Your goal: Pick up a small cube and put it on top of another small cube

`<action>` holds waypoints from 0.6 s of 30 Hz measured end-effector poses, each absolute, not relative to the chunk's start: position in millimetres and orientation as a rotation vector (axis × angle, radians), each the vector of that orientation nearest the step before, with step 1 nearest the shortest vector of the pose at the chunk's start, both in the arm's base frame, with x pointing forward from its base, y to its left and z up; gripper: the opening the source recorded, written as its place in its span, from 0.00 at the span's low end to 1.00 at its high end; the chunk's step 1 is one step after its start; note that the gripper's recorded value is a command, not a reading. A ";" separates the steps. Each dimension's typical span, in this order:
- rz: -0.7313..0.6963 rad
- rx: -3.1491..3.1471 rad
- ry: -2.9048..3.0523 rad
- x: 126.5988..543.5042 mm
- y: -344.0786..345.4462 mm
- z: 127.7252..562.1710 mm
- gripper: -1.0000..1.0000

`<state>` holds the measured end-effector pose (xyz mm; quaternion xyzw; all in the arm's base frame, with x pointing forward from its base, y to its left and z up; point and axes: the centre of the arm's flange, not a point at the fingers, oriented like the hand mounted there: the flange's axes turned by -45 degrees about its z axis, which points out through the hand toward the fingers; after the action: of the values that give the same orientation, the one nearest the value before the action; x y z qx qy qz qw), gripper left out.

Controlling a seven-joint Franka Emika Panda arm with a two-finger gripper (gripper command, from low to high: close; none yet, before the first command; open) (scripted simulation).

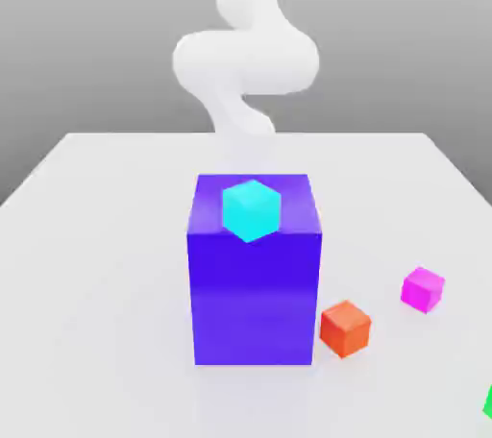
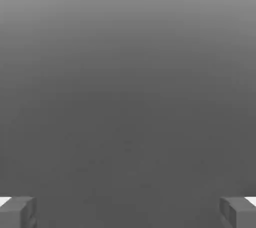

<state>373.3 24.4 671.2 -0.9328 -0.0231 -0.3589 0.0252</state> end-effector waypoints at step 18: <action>-0.360 -2.889 -0.725 369.5 242.9 356.5 0.50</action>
<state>369.5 242.9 356.5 -0.9605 -0.2411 -0.1195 0.0705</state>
